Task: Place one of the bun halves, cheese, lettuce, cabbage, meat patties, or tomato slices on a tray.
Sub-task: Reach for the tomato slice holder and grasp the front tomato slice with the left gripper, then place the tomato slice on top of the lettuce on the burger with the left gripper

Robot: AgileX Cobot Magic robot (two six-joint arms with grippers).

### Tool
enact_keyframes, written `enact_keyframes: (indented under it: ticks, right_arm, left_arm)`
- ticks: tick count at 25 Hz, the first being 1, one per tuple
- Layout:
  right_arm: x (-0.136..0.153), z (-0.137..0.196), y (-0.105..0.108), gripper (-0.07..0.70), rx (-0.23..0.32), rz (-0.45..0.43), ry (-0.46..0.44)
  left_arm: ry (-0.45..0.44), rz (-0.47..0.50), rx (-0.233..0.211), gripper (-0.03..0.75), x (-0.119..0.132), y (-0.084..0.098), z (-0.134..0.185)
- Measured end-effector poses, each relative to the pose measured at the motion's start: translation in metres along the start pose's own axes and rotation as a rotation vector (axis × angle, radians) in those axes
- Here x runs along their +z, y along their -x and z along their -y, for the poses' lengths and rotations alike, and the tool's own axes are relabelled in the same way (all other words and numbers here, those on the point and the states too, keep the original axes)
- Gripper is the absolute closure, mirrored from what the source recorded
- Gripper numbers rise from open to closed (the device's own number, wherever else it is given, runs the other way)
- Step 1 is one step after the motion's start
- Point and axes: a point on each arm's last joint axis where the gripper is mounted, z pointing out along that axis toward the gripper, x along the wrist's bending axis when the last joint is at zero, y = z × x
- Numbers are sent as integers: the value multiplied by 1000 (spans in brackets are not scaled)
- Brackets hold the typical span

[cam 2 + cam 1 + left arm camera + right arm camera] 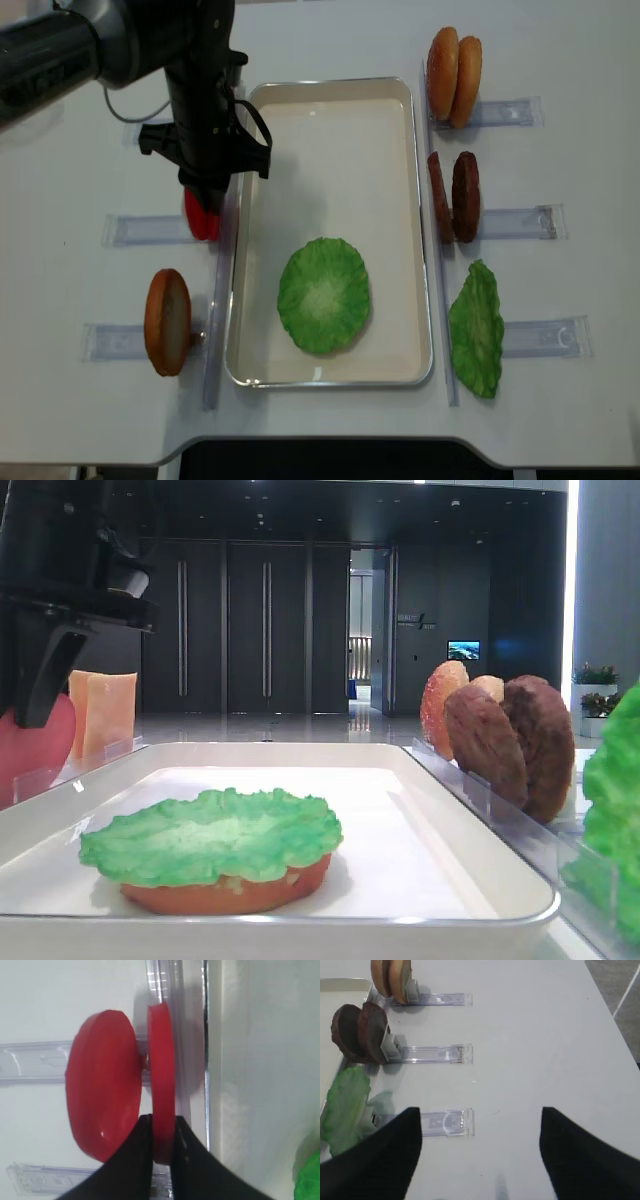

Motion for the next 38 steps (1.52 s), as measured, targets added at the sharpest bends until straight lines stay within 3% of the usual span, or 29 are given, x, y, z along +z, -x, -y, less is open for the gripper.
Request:
enact_keyframes:
  ticks: [5, 18, 28, 35, 38]
  right_arm:
    - [0, 0, 0, 155, 0, 0, 0]
    - [0, 0, 0, 155, 0, 0, 0]
    - [0, 0, 0, 155, 0, 0, 0]
    - [0, 0, 0, 155, 0, 0, 0]
    - [0, 0, 0, 155, 0, 0, 0]
  left_arm:
    - [5, 48, -22, 652, -13, -1, 5]
    - [152, 236, -77, 652, -88, -17, 36]
    - [122, 341, 12, 654, -96, -28, 85]
    - [42, 465, 136, 654, -82, -16, 100]
    - [52, 535, 192, 654, -81, -8, 98]
